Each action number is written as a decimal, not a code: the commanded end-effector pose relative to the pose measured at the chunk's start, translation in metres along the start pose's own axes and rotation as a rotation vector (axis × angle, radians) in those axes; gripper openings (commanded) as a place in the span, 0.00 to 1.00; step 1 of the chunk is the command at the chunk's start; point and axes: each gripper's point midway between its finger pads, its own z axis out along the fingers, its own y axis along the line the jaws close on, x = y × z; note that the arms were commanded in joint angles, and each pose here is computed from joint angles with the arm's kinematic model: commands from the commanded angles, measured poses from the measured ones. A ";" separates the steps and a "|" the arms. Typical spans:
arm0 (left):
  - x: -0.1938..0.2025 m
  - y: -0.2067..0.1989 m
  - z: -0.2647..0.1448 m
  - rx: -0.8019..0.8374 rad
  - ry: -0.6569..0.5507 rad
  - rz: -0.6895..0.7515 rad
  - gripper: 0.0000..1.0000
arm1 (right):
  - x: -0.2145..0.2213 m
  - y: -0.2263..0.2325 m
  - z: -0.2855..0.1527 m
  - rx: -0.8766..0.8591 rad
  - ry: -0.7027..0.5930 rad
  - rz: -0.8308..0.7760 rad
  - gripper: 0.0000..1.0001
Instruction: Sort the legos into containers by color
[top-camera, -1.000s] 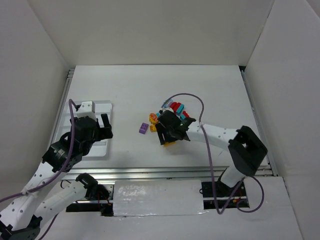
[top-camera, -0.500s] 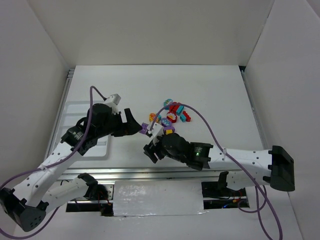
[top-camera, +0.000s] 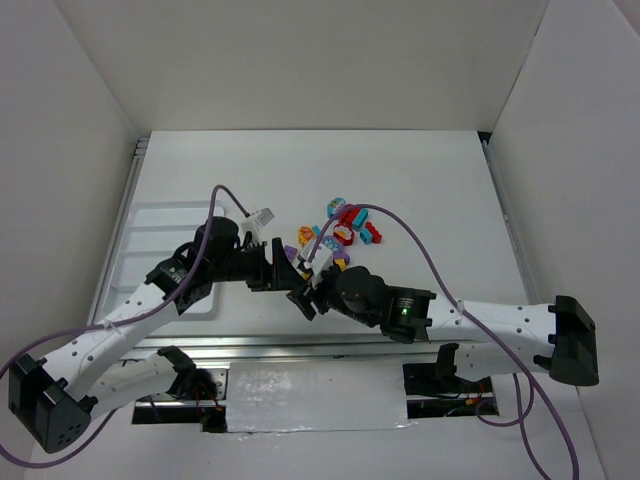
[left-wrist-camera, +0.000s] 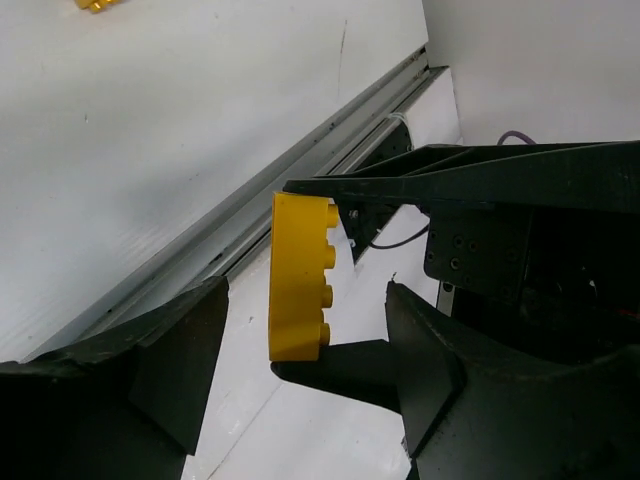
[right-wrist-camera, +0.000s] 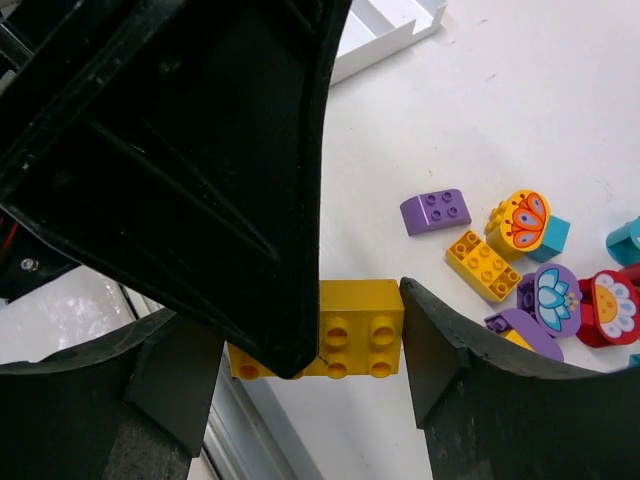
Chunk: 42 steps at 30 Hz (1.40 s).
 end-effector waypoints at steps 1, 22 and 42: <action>0.000 -0.015 0.004 0.080 0.021 0.022 0.76 | -0.034 -0.004 -0.005 0.018 -0.100 -0.001 0.00; -0.035 0.020 0.002 -0.203 -0.131 0.094 0.00 | -0.036 0.007 -0.003 -0.028 -0.174 0.034 1.00; -0.189 0.206 -0.148 -1.137 -0.932 -0.563 0.00 | -0.043 -0.033 -0.024 0.031 -0.180 0.228 1.00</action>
